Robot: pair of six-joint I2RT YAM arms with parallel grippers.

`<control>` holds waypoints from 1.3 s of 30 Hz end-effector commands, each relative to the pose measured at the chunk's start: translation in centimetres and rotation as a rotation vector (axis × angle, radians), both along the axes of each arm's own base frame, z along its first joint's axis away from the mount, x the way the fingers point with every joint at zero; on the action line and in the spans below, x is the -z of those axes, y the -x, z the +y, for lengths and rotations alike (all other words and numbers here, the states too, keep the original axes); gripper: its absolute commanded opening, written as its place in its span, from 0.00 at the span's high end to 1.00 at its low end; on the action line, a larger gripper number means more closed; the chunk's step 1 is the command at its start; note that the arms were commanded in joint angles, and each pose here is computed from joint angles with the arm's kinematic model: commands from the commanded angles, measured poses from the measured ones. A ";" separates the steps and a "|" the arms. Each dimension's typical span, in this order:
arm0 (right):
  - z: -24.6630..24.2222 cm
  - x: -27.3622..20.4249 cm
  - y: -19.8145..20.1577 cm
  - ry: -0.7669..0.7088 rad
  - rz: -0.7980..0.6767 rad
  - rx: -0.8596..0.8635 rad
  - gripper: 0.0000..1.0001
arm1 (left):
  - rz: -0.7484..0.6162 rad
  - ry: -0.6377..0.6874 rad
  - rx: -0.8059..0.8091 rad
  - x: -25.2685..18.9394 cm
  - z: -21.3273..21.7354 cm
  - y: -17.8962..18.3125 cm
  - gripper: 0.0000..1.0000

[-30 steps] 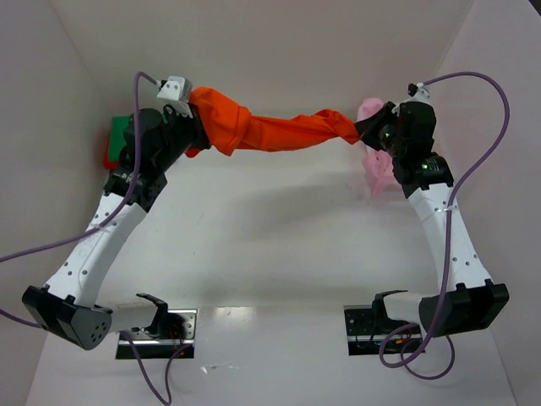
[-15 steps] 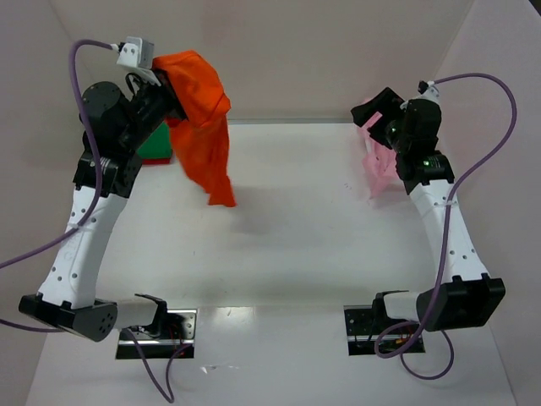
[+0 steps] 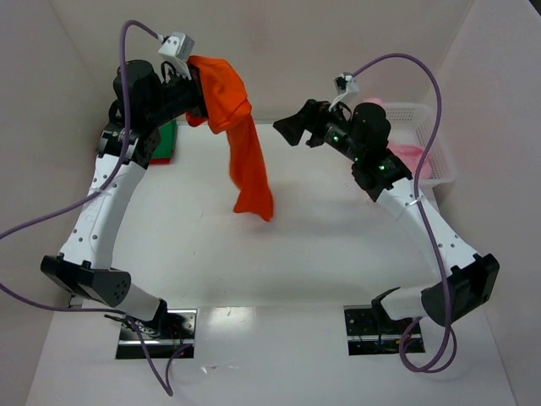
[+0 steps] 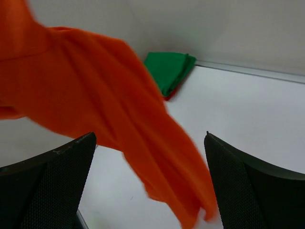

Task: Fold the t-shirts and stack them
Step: Flatten out the tshirt

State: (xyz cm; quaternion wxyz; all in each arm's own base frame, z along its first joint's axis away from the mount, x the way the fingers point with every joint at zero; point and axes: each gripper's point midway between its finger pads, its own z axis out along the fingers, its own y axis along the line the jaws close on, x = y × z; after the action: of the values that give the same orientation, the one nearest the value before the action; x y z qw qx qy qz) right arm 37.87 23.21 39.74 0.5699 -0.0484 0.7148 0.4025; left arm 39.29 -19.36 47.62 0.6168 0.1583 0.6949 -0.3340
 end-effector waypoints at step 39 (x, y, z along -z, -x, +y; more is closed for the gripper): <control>-6.4 -10.1 -2.0 0.000 -0.317 0.486 1.00 | 0.132 0.025 -0.226 0.5 7.4 -2.2 0.94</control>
State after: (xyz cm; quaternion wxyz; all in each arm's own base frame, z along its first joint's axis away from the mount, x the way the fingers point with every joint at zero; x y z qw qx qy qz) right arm 39.47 25.87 44.12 0.6904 -0.0364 0.6507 0.3141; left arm 39.91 -19.10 44.62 0.5261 0.1267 0.7518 -0.3767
